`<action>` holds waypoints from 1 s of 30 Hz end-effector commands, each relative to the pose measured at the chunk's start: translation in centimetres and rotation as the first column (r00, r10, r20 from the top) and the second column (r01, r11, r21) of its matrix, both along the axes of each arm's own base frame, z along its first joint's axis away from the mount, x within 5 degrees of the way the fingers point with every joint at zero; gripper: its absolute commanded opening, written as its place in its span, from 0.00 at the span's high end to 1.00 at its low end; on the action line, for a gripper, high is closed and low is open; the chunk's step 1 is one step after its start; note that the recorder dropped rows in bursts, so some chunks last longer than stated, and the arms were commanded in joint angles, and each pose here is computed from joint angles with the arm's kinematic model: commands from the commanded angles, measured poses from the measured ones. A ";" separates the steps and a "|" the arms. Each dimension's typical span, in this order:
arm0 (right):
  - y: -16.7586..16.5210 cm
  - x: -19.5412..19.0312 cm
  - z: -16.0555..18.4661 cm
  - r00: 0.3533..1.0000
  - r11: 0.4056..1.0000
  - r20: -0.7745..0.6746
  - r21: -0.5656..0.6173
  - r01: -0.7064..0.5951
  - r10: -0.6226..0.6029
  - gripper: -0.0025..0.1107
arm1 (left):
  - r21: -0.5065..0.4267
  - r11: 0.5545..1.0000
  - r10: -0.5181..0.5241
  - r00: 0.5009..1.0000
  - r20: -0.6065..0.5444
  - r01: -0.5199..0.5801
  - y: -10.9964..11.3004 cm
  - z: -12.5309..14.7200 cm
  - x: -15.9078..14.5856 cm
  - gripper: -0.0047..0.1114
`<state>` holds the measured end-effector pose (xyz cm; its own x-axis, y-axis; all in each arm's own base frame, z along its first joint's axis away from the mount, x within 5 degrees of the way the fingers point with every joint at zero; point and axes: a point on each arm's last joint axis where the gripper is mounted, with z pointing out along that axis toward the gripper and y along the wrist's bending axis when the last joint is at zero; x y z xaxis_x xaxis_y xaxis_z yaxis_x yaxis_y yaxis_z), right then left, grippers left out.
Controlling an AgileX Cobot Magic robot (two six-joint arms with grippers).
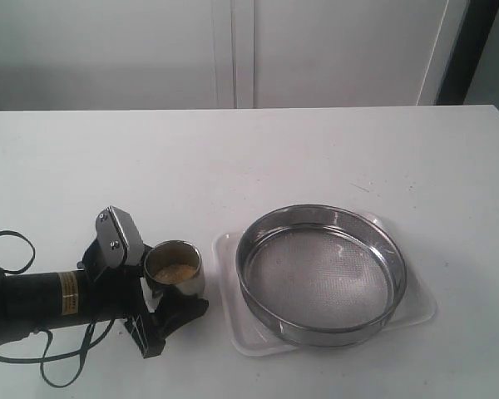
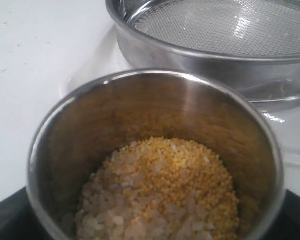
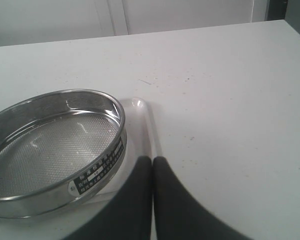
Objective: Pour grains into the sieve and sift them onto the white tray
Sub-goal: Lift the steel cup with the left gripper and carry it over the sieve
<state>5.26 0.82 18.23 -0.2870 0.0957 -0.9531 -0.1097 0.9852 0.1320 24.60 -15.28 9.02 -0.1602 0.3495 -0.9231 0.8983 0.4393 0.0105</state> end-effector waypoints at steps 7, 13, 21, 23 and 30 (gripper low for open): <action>0.0 0.0 -0.1 1.000 1.000 0.013 -0.001 0.000 0.001 0.98 | -0.119 0.989 0.088 0.996 0.001 -0.087 0.0 4.1 0.4 0.96; 0.0 0.0 -0.1 1.000 1.000 0.013 -0.001 0.000 0.001 0.98 | -0.163 0.979 0.122 0.993 0.003 -0.120 0.2 6.8 0.2 0.96; 0.0 0.0 -0.1 1.000 1.000 0.013 -0.001 0.000 0.001 0.98 | -0.136 0.976 0.168 0.985 -0.029 -0.171 0.4 10.1 0.7 0.96; 0.0 0.0 -0.1 1.000 1.000 0.013 -0.001 0.000 0.001 0.98 | -0.099 0.978 0.182 0.983 -0.040 -0.185 0.4 10.9 1.1 0.96; 0.0 0.0 -0.1 1.000 1.000 0.013 -0.001 0.000 0.001 0.98 | -0.029 0.969 0.245 0.969 -0.028 -0.246 -0.2 14.2 2.7 0.96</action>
<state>5.26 0.82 18.23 -0.2870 0.0957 -0.9531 -0.1097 0.9852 0.1320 27.16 -14.93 21.86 -0.2699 0.2596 -0.9272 0.7664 0.6409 -0.0436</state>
